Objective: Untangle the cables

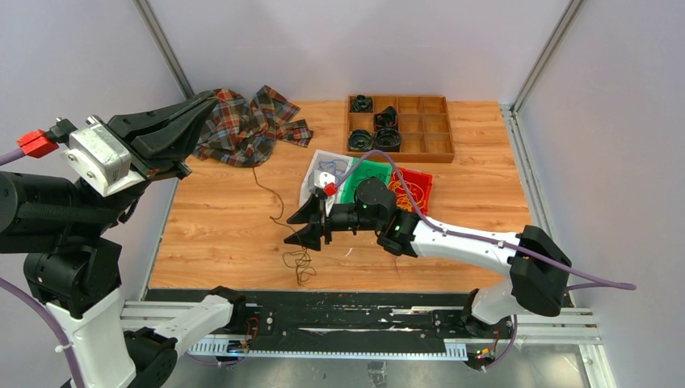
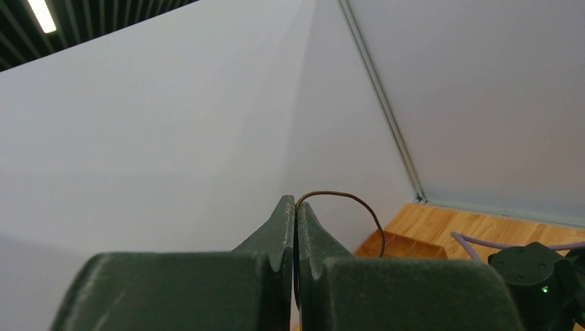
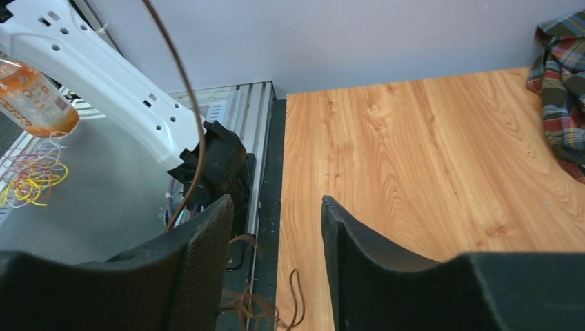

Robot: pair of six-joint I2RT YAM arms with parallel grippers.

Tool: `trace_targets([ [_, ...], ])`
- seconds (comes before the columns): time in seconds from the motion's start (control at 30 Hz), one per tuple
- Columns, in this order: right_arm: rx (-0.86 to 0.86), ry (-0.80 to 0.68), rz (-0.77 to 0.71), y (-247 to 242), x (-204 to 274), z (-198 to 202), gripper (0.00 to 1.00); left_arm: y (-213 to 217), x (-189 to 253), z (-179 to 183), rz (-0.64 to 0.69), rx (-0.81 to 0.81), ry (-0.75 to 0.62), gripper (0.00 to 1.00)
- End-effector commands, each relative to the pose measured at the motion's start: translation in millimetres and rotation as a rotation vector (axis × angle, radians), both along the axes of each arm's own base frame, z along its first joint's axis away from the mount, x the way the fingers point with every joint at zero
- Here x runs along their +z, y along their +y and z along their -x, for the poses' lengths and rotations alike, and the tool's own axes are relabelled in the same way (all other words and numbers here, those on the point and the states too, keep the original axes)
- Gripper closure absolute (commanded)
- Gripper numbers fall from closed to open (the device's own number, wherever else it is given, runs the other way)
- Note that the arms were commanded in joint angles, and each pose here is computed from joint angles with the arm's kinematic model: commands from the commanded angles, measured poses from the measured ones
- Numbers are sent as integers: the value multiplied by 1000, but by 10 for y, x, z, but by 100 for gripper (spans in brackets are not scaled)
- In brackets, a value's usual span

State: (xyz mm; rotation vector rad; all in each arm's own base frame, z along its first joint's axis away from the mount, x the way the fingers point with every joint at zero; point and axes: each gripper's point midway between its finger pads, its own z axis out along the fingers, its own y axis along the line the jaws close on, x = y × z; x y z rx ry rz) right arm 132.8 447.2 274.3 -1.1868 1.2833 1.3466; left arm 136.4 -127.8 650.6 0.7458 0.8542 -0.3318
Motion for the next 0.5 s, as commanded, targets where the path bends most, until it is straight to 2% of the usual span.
trace_targets([
  [0.0, -69, -27, -13, -19, 145, -92, 41, 30, 54, 63, 3, 6, -24, 100],
  [0.1, -181, -48, 45, -103, 16, -274, 34, 20, 75, 91, 7, -6, -25, 100],
  [0.2, -243, -48, 97, -141, -79, -388, 32, 9, 86, 106, 8, -17, -25, 100],
  [0.47, -76, -43, 44, -89, 94, -88, 22, 16, 71, 69, 7, -4, -24, 99],
])
